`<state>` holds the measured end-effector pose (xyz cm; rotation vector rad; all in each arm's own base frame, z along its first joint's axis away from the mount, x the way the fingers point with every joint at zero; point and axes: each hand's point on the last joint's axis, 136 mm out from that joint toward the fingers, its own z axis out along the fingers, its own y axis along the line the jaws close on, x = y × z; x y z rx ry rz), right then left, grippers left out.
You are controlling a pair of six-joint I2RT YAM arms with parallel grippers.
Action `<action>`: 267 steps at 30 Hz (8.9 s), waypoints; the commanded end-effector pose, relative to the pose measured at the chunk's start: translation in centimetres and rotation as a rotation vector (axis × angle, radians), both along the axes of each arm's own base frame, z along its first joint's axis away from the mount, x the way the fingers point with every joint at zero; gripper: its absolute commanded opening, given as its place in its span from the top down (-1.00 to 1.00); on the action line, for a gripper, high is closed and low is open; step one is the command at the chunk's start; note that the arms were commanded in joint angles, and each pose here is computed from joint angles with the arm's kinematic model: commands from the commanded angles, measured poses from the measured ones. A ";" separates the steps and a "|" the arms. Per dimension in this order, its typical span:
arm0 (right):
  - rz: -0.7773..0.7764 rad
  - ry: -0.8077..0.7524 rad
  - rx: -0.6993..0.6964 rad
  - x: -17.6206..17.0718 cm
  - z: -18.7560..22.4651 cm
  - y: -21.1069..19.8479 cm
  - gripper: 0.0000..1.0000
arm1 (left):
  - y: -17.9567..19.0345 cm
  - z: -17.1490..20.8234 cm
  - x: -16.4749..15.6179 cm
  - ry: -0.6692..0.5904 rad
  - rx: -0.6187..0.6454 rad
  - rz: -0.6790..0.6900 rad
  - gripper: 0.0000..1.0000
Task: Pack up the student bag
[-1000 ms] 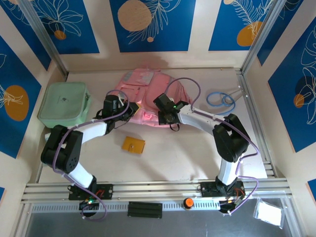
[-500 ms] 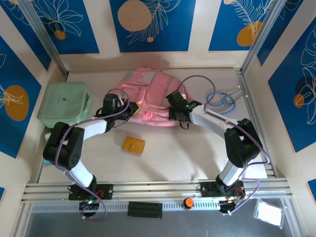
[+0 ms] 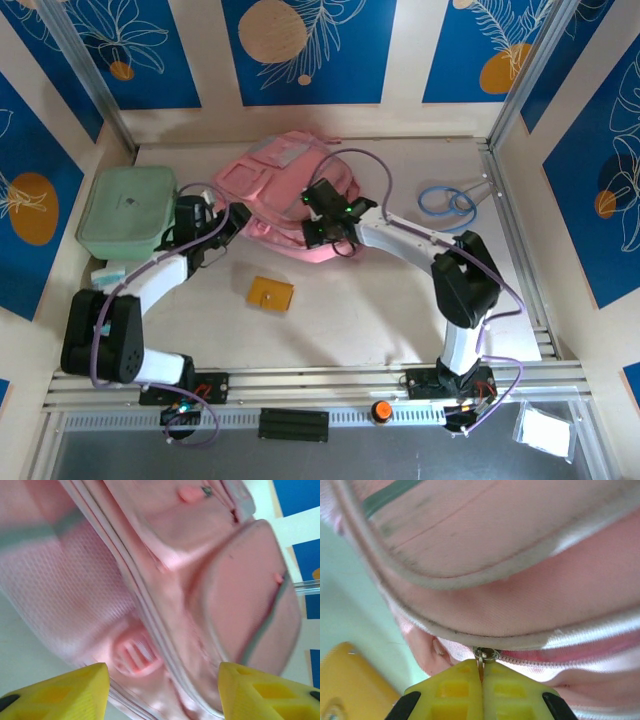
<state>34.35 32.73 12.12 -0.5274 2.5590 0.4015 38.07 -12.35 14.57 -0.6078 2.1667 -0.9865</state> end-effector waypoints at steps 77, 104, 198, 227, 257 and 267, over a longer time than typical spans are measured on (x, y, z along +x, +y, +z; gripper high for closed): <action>-0.098 0.136 0.162 -3.3 -0.7 -2.9 1.00 | -2.0 -1.1 5.0 0.092 0.246 -0.078 0.27; -0.010 0.121 0.290 -1.0 1.9 1.9 1.00 | -10.0 -3.0 -0.2 0.327 -0.201 -0.031 0.21; -0.218 0.128 0.449 7.1 5.4 -9.3 -0.39 | -9.4 0.2 -2.0 0.061 -0.039 -0.291 -0.05; -0.019 0.255 0.385 1.8 2.1 -6.3 -0.40 | -15.9 2.0 1.6 -0.012 -0.181 -0.399 -0.09; -0.097 0.115 0.118 2.9 -0.8 -8.2 0.51 | -15.8 2.1 1.6 0.001 -0.165 -0.396 -0.09; -0.120 0.100 0.075 3.1 -1.0 -8.8 0.98 | -15.9 2.3 1.7 -0.001 -0.175 -0.398 -0.09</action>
